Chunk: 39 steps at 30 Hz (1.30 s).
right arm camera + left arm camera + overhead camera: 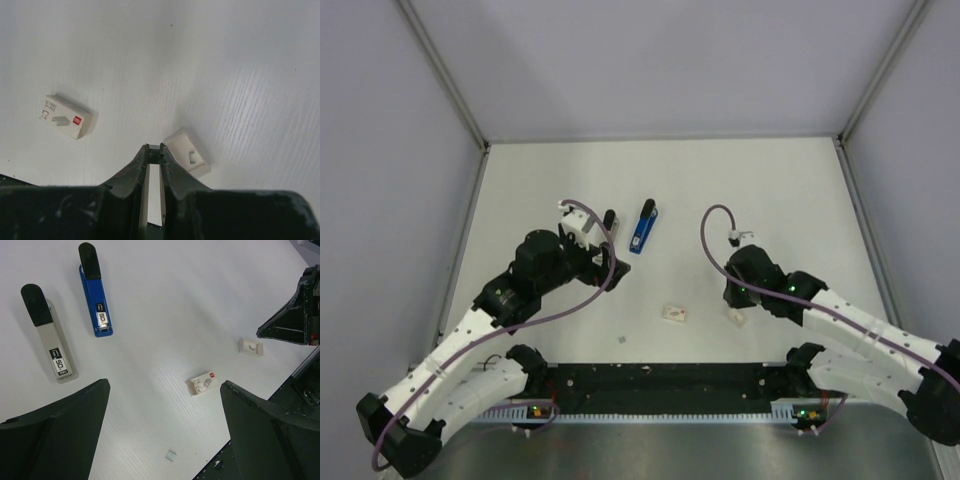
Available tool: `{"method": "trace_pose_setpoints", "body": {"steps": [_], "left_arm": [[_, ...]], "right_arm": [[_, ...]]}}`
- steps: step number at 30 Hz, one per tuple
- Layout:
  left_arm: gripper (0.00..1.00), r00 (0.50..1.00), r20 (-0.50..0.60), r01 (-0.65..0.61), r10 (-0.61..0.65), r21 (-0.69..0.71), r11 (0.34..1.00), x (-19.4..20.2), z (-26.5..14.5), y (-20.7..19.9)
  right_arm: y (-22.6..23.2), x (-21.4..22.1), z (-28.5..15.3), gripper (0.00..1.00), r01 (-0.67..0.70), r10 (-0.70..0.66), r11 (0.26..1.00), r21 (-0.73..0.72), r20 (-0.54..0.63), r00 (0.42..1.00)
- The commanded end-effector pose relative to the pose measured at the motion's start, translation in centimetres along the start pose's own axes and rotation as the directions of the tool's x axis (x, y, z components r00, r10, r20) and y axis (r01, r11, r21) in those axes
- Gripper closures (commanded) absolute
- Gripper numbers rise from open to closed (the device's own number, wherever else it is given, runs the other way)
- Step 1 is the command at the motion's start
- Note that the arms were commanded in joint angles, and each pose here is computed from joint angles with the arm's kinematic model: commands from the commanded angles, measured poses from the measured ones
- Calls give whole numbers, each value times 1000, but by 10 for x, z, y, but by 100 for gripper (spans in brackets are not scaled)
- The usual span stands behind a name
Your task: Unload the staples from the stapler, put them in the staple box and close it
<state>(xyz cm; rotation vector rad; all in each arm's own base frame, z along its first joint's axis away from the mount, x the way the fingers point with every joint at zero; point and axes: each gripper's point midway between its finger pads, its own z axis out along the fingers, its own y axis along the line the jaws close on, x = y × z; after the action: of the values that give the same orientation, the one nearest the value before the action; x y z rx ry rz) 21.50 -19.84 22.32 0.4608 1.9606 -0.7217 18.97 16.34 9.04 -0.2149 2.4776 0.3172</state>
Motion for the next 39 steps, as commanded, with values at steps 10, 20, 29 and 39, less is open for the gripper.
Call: {"method": "trace_pose_setpoints", "body": {"steps": [10, 20, 29, 39], "left_arm": [[2, 999, 41, -6, 4, 54, 999, -11, -2, -11], [2, 999, 44, -5, 3, 45, 999, -13, -1, -10], [2, 999, 41, -4, 2, 48, 999, -12, -1, -10], [2, 999, 42, -6, 4, 45, 999, -12, -1, -10]], "right_arm": [[-13, 43, -8, 89, -144, 145, 989, 20, -73, 987], [-22, 50, 4, 87, -163, 171, 983, 87, -83, 982], [-21, 51, 17, 86, -167, 176, 980, 106, -90, 980], [-21, 51, 22, 81, -160, 171, 980, 117, -96, 980]]}}
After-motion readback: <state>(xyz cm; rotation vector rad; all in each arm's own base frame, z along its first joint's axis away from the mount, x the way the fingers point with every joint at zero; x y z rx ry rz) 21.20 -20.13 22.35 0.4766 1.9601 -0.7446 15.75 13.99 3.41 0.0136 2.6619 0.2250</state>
